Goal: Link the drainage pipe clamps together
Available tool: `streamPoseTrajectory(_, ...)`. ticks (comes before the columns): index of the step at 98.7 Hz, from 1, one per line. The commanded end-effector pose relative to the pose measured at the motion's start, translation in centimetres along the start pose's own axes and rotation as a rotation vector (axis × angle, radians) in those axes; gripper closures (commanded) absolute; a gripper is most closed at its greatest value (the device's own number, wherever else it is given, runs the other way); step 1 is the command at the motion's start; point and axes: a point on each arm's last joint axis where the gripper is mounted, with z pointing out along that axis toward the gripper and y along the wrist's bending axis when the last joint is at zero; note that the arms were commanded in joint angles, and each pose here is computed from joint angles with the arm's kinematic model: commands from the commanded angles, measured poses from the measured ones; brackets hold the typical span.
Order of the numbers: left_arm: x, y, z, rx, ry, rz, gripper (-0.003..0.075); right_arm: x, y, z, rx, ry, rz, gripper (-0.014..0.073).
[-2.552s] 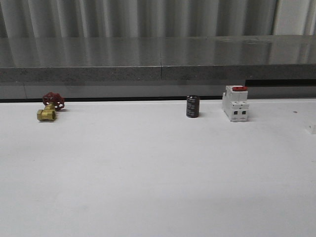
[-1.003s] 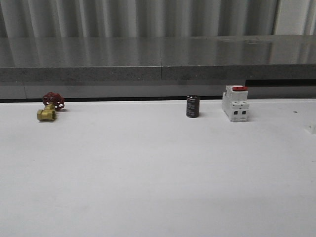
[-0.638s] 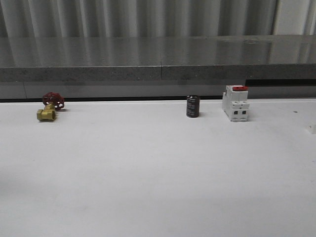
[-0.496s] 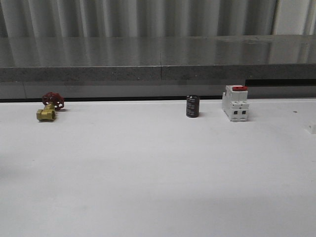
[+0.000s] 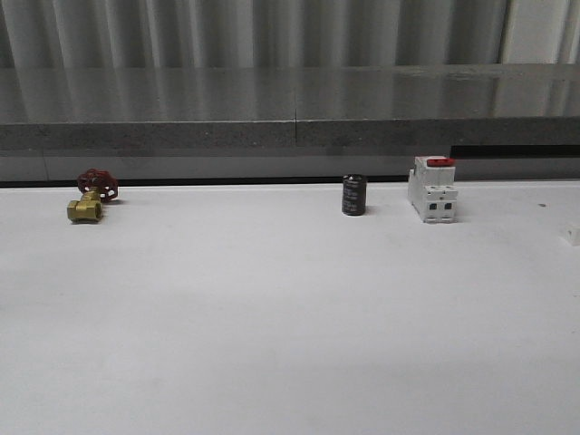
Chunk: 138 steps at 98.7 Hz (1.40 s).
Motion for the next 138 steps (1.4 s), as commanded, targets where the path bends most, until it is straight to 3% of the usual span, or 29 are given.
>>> streamPoseTrajectory(1,-1.8,0.5,-1.6,-0.002,-0.110,0.006,0.0081,-1.4,0.1,-0.3,-0.008,-0.108,-0.008,0.0662)
streamPoseTrajectory(63,-2.5,0.2,2.7,0.037,-0.018,0.063,0.0081,-1.4,0.1,-0.3,-0.008,-0.108,-0.008,0.0662)
streamPoseTrajectory(98,-2.4,0.1,2.8,0.042,-0.012,0.083,0.0089,-1.4,0.1,-0.3,-0.008,-0.108,-0.008,0.0662)
streamPoseTrajectory(110,-2.3,0.1,2.8,0.045,0.000,0.082,0.0202,-1.4,0.1,-0.3,-0.008,-0.108,-0.008,0.0662)
streamPoseTrajectory(129,-2.1,0.1,2.8,0.049,0.027,0.081,0.0512,-1.4,0.1,-0.3,-0.008,-0.108,-0.008,0.0662)
streamPoseTrajectory(138,-1.9,0.0,2.7,0.057,0.043,0.075,0.0603,-1.4,0.1,-0.3,-0.008,-0.108,-0.008,0.0662)
